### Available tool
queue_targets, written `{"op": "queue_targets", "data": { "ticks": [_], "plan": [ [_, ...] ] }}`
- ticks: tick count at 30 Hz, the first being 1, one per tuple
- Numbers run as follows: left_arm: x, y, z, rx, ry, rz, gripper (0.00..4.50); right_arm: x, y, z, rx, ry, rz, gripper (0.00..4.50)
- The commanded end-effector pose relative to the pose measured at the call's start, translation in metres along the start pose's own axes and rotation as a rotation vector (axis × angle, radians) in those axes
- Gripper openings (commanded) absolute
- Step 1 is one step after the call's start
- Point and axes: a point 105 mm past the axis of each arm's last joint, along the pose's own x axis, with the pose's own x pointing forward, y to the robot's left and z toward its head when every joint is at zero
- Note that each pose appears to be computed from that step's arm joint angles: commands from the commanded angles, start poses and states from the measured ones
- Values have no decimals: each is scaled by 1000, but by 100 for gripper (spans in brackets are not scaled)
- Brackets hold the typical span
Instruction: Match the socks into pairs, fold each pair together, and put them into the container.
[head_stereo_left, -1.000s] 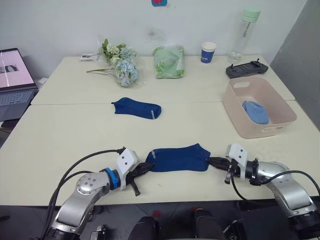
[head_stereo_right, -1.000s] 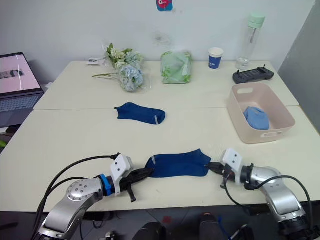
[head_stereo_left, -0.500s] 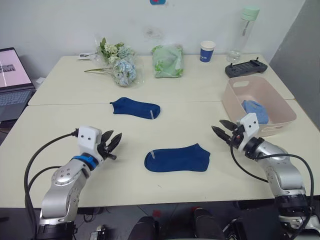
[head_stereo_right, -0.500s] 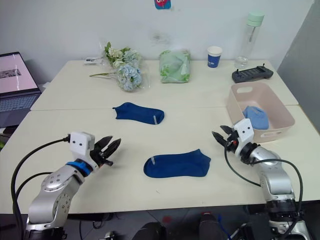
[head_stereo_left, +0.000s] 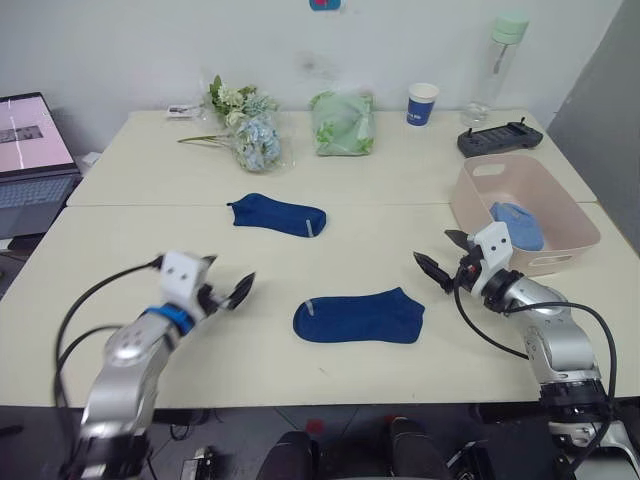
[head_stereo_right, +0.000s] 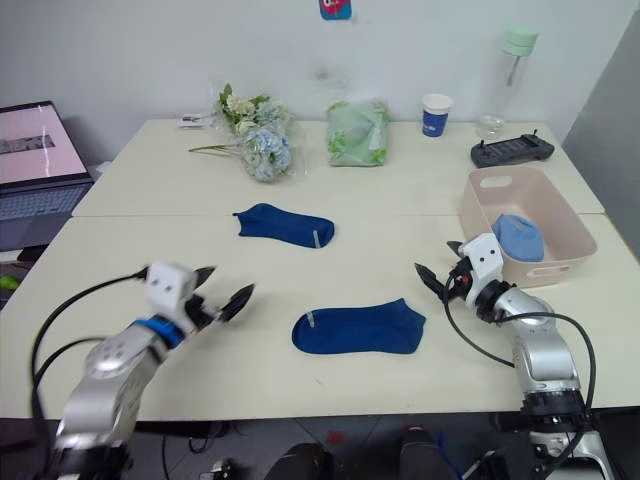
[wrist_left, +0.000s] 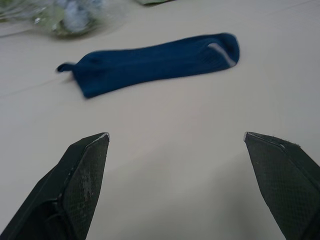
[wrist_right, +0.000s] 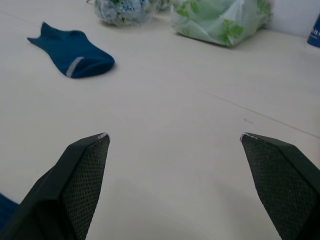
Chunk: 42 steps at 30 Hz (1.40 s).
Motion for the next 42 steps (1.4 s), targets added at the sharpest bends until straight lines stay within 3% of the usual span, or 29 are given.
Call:
{"op": "queue_targets", "data": {
  "ticks": [1, 6, 11, 14, 21, 26, 27, 32, 35, 39, 42],
  "plan": [
    [34, -4, 12, 61, -19, -54, 449, 1, -1, 21, -32, -62, -13, 450],
    [76, -12, 12, 66, 13, -123, 449, 2, 3, 21, -38, -56, -5, 450],
    [109, -10, -15, 84, 193, -105, 449, 2, 6, 27, -39, -71, -20, 450],
    [113, -4, -12, 56, 189, -72, 388, -1, 5, 27, -40, -69, -39, 450],
    [111, 9, -15, -2, 199, -30, 176, -8, 4, 24, -43, -57, -64, 450],
    [111, 16, -5, 55, 154, 5, 22, -9, 6, 21, -58, -44, -58, 450],
    [111, 13, -2, 65, 133, -22, 3, -8, 7, 20, -63, -42, -51, 450],
    [106, -9, 2, 78, 84, -131, 3, -6, 7, 23, -50, -61, -54, 450],
    [107, -43, 16, 18, 32, -251, 3, -4, 8, 22, -44, -62, -56, 450],
    [113, -108, 39, -65, -10, -420, 3, -2, 3, 21, -50, -59, -76, 450],
    [119, -124, 39, -77, 0, -434, 3, -2, -1, 20, -54, -50, -93, 450]
  ]
}}
